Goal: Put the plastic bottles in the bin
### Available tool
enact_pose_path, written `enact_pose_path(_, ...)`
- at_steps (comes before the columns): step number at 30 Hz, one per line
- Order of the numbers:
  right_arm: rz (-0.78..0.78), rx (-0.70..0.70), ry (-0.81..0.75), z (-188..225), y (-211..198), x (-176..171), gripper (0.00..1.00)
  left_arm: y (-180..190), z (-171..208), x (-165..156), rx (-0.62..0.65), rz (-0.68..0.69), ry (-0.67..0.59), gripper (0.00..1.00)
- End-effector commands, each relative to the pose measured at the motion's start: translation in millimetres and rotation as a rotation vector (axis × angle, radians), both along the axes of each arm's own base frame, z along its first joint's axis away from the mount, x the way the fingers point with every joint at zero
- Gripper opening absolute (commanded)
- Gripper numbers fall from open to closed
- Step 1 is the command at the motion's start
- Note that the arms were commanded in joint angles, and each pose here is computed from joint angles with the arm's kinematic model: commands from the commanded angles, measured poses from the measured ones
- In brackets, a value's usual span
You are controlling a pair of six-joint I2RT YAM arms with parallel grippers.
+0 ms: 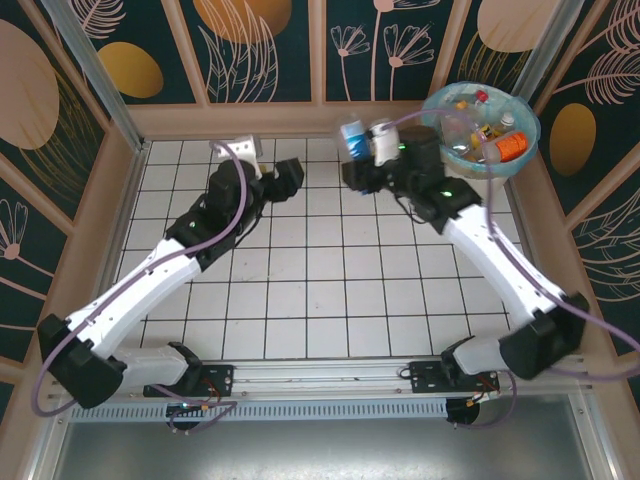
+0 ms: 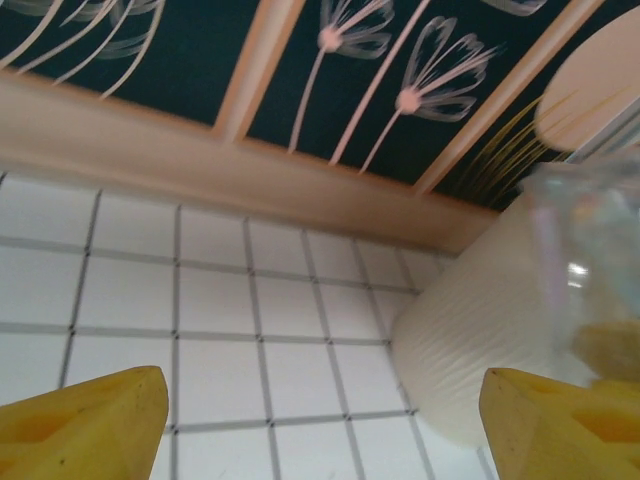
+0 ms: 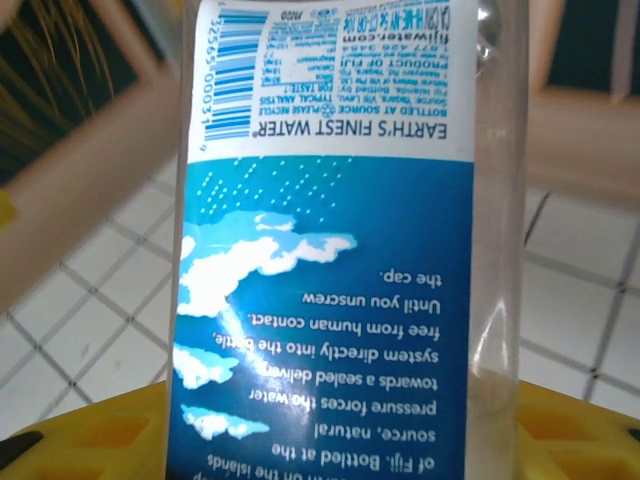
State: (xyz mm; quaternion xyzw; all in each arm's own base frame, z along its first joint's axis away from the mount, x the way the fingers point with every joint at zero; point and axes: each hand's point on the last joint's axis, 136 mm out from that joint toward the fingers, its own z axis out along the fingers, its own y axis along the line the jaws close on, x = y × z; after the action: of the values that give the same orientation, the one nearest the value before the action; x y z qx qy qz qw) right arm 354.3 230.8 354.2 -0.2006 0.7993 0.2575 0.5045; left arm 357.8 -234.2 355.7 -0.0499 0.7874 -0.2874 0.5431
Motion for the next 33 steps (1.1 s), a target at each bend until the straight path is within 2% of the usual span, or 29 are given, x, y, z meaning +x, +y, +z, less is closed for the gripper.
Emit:
enact_pose_path(1, -0.142, 0.050, -0.093, 42.8, -47.2, -5.5, 0.47, -31.8, 42.9, 6.1, -0.016, -0.087, -0.104, 0.81)
enact_pose_path(5, -0.297, 0.037, -0.159, 77.2, -108.5, -3.1, 0.46, -83.0, 73.3, 6.7, 0.000, -0.175, -0.175, 0.81)
enact_pose_path(10, -0.475, -0.014, -0.133, 83.3, -174.4, 6.6, 0.45, -142.7, 94.0, 9.7, -0.017, -0.282, -0.212, 0.81)
enact_pose_path(18, -0.584, 0.109, -0.099, 68.2, -243.2, 32.6, 0.45, -228.7, 77.8, 17.0, -0.034, -0.438, -0.178, 0.81)
enact_pose_path(25, -0.632, 0.183, -0.063, 53.5, -286.0, 62.3, 0.45, -258.7, 55.6, 25.9, -0.044, -0.485, -0.133, 0.81)
enact_pose_path(33, -0.625, 0.222, -0.011, 40.9, -293.7, 87.0, 0.52, -259.0, 36.3, 29.6, -0.046, -0.470, -0.106, 0.82)
